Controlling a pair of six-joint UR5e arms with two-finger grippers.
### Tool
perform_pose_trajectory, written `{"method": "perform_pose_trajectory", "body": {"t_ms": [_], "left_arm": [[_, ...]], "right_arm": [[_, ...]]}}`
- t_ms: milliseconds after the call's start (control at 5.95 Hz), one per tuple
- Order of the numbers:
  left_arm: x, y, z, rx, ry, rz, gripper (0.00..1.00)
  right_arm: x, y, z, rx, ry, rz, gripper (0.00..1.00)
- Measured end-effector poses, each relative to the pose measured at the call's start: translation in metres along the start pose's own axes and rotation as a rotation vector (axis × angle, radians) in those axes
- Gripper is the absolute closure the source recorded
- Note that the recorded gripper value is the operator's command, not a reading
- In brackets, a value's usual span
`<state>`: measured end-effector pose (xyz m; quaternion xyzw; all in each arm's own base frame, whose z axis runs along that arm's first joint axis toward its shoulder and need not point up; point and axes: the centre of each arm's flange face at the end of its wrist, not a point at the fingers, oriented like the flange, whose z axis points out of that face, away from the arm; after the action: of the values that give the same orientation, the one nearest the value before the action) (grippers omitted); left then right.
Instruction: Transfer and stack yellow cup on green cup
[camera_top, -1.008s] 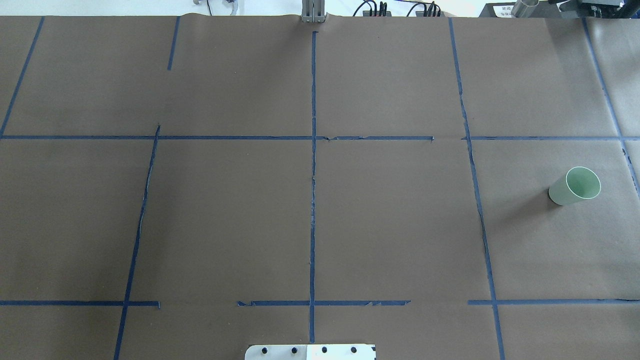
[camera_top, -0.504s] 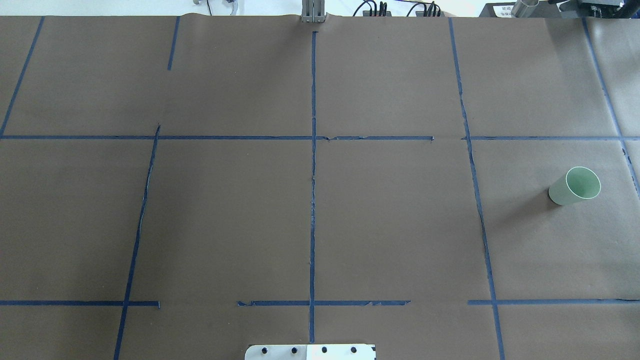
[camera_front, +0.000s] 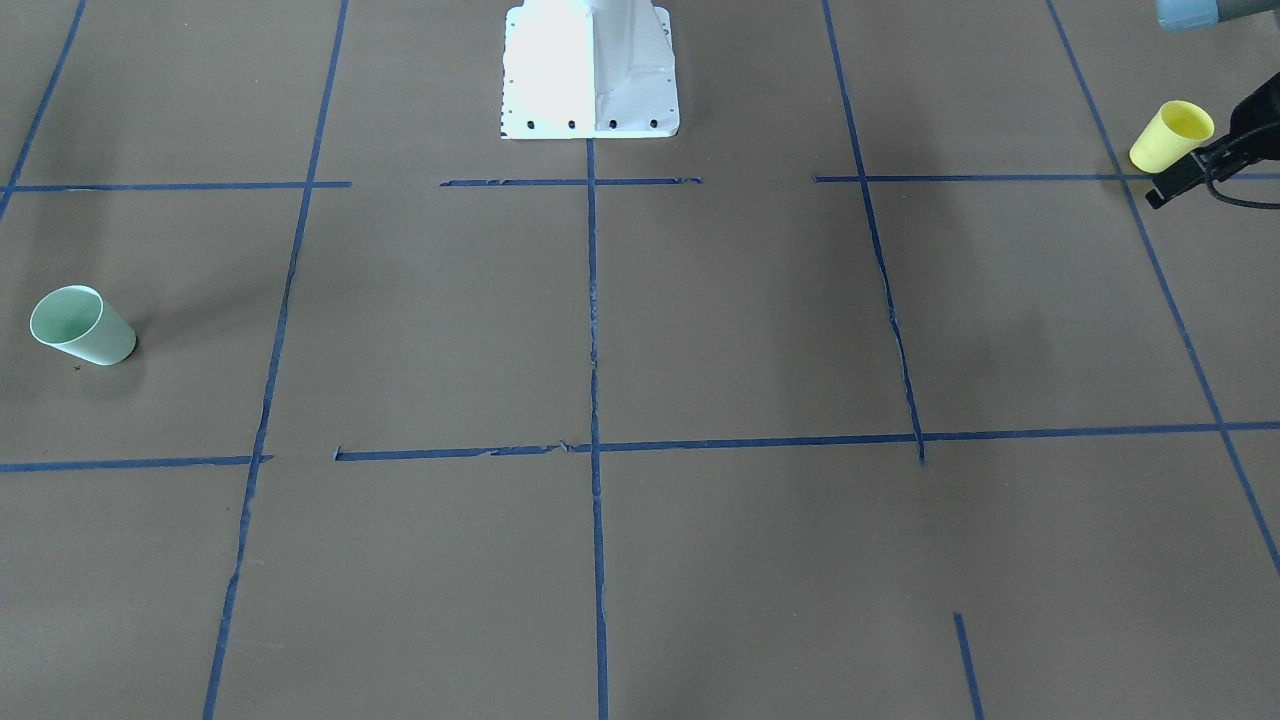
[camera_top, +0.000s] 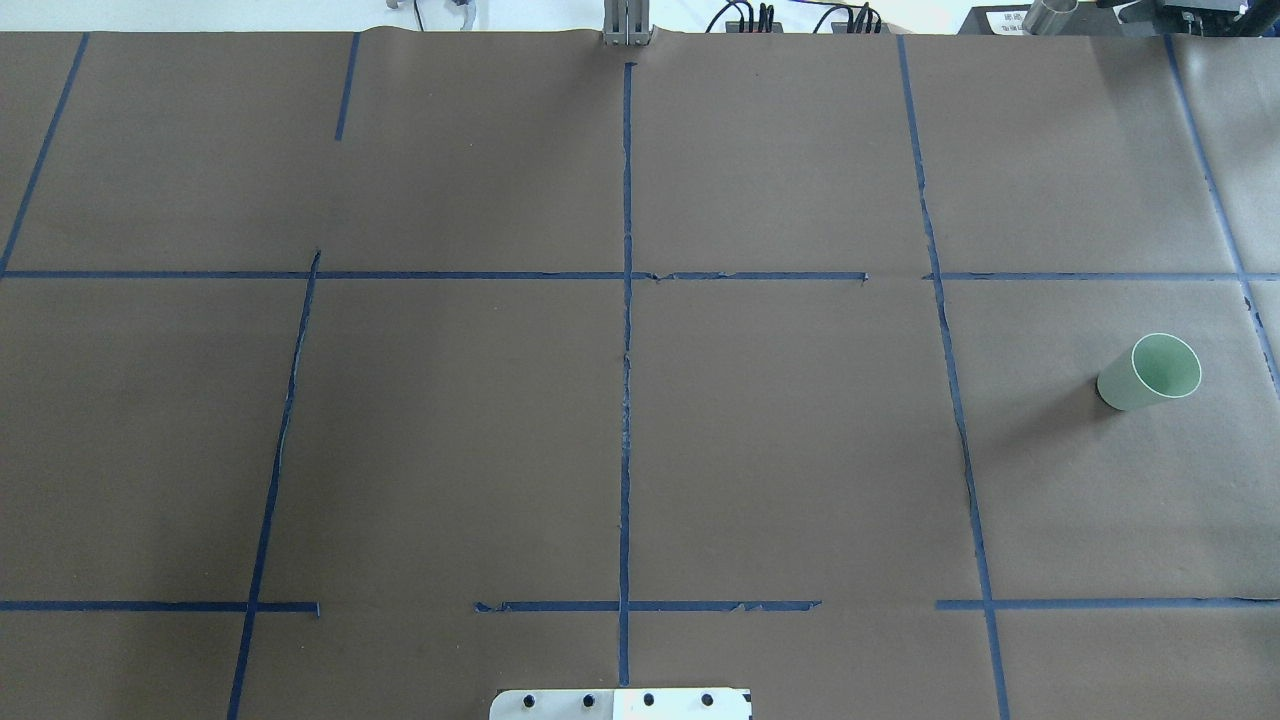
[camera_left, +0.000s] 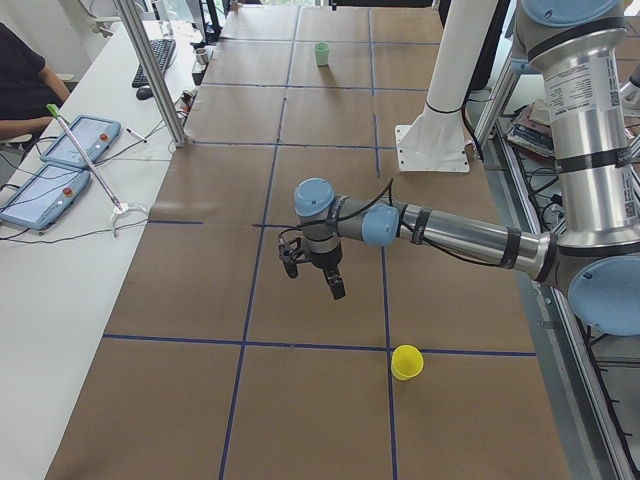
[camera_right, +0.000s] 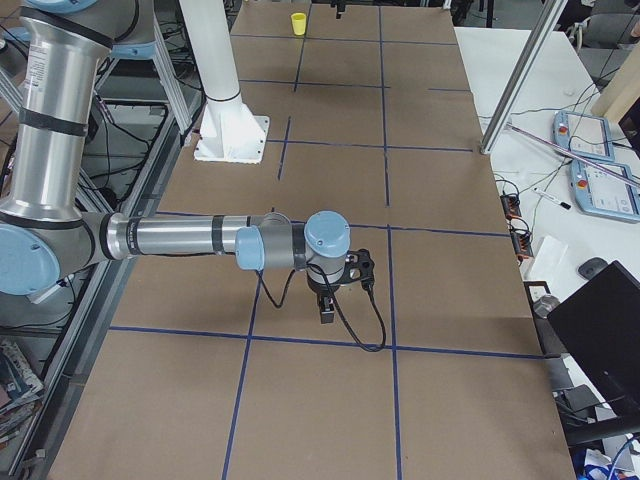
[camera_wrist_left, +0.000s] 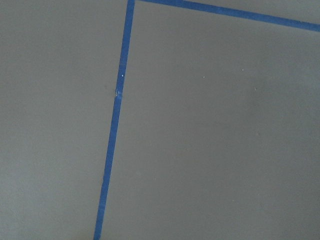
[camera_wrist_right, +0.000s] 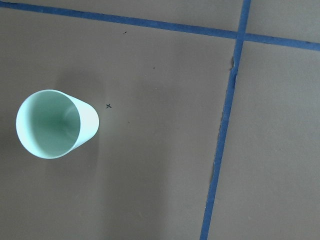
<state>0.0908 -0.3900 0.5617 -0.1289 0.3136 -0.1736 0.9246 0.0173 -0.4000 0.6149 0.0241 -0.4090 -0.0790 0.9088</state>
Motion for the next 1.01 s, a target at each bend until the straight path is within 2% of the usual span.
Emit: {"method": "perform_pose_trajectory", "body": {"t_ms": [168, 336, 504, 1008], "left_arm": [[0.023, 0.015, 0.018, 0.033, -0.072, -0.106, 0.0], [0.05, 0.037, 0.041, 0.116, -0.154, -0.251, 0.0], [0.066, 0.054, 0.062, 0.204, -0.204, -0.414, 0.0], [0.062, 0.09, 0.116, 0.534, -0.401, -0.907, 0.0]], "right_arm": [[-0.002, 0.001, 0.002, -0.006, -0.008, -0.003, 0.0], [-0.003, 0.002, 0.004, -0.011, -0.012, -0.006, 0.0], [-0.003, 0.002, 0.007, -0.017, -0.013, -0.009, 0.0], [-0.005, 0.004, 0.013, -0.033, -0.016, -0.016, 0.0]]}}
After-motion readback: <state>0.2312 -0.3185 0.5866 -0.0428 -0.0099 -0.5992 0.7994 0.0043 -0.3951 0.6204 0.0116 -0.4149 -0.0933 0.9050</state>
